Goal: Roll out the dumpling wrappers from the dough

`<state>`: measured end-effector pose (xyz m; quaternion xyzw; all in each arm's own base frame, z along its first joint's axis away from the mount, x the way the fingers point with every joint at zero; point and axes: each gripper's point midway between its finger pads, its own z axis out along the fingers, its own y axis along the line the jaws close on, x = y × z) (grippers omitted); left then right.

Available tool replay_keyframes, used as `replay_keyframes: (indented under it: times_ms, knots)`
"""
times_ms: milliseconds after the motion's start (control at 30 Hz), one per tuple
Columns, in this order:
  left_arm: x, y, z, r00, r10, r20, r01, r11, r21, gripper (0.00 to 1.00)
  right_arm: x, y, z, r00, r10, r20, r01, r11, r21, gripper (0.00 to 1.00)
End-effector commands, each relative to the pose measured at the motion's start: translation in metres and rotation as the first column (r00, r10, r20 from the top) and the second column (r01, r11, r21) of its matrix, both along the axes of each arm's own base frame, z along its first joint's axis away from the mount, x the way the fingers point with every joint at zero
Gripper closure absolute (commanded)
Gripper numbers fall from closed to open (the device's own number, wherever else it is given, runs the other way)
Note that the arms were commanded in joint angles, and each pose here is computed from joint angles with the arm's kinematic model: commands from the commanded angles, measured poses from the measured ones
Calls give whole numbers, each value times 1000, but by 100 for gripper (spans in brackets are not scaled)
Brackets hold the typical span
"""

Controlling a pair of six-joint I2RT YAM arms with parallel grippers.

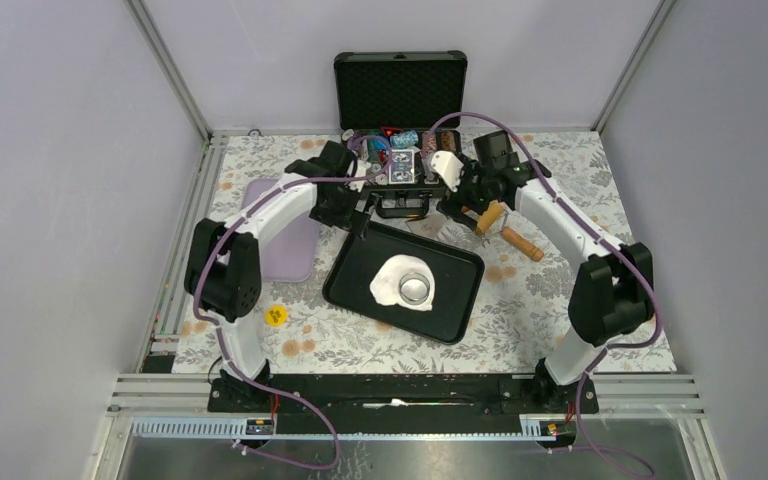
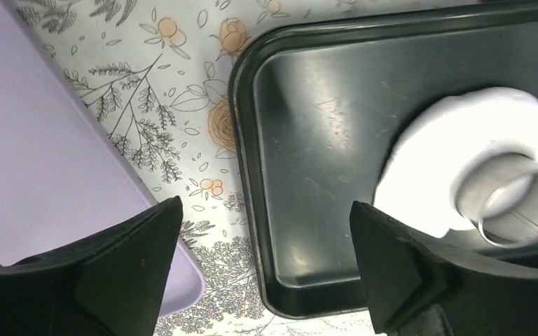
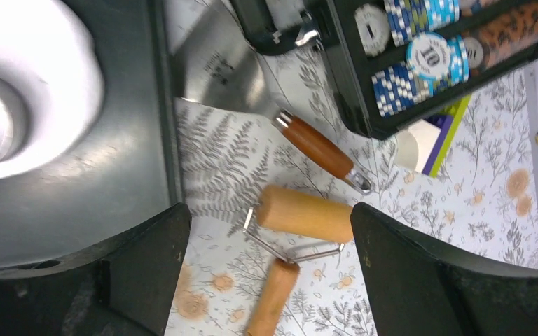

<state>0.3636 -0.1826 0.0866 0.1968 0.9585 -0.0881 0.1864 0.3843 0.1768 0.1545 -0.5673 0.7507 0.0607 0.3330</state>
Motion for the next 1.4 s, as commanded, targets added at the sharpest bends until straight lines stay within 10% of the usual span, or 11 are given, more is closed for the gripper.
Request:
replay_keyframes:
  times_ms: [0,400,1067,1367]
  knots:
    - [-5,-5,58,989,-131,71,139,982,-129,2,28,-20,-17,997,73,0,-73,996,-58,10]
    - [-39,48,65,989,-144,41,149,962,-230,1,102,-48,-81,976,57,-210,-71,995,-63,24]
    - [-34,47,72,988,-143,60,154,957,-246,1,65,-65,-151,902,151,-405,-214,970,-114,27]
    - [-30,49,78,984,-164,62,174,958,-228,1,59,-75,-157,896,186,-404,-273,947,-167,83]
